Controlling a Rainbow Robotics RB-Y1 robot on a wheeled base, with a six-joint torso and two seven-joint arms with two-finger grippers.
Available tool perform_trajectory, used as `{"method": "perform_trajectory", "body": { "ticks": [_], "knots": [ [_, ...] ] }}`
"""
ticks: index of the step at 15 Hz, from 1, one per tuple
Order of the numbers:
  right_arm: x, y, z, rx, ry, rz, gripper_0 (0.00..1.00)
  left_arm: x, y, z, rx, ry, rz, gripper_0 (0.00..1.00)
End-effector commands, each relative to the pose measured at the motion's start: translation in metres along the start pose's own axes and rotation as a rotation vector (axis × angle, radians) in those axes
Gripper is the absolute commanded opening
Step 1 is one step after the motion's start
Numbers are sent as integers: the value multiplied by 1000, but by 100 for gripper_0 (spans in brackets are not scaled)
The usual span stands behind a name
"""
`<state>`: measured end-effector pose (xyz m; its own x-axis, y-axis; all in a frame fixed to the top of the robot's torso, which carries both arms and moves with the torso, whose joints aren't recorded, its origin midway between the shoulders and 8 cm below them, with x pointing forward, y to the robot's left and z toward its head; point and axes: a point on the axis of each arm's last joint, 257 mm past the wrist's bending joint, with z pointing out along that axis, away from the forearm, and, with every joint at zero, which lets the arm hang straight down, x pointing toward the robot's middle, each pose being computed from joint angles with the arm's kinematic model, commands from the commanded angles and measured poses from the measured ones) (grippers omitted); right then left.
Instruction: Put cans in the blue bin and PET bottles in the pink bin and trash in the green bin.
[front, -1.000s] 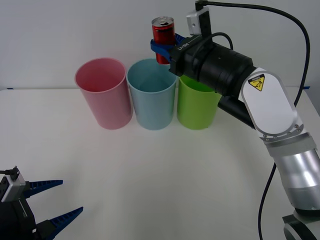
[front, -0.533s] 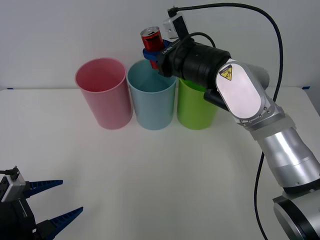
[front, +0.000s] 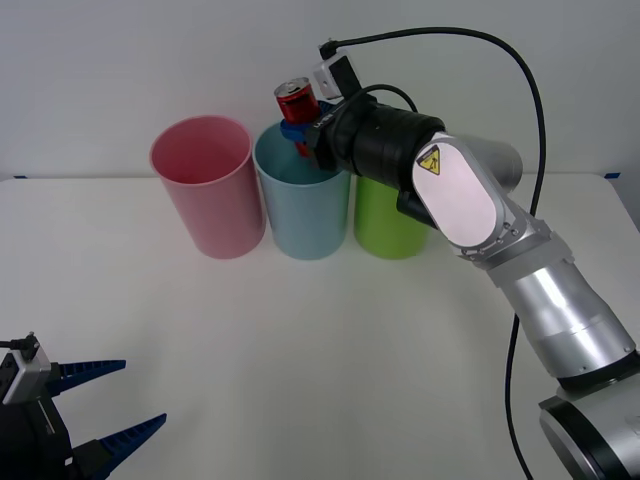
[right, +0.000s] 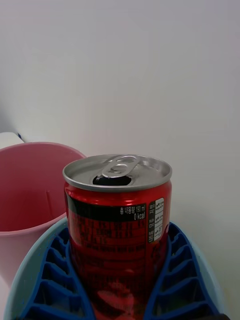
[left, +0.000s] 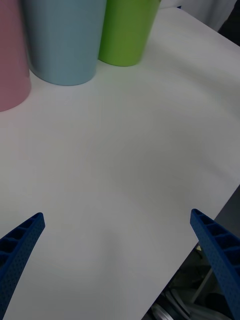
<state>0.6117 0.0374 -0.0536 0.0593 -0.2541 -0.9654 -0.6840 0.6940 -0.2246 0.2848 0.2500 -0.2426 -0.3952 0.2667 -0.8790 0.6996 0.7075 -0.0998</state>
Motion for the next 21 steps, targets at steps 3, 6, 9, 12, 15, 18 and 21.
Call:
{"method": "perform_trajectory", "body": {
  "ticks": [3, 6, 9, 12, 15, 18, 21],
  "knots": [
    [5, -1, 8, 32, 14, 14, 0, 0, 0, 0, 0, 0, 0, 100],
    [5, 1, 9, 29, 15, 15, 0, 0, 0, 0, 0, 0, 0, 100],
    [5, 1, 9, 29, 16, 18, 75, 0, 0, 0, 0, 0, 0, 100],
    [5, 2, 9, 25, 13, 18, 100, 0, 0, 0, 0, 0, 0, 100],
    [4, 2, 9, 24, 13, 16, 100, 0, 0, 0, 0, 0, 0, 100],
    [4, 2, 9, 23, 12, 17, 100, 0, 0, 0, 0, 0, 0, 100],
    [-4, -1, 6, 6, -5, 42, 100, 0, 0, 0, 0, 0, 0, 100]
  ]
}}
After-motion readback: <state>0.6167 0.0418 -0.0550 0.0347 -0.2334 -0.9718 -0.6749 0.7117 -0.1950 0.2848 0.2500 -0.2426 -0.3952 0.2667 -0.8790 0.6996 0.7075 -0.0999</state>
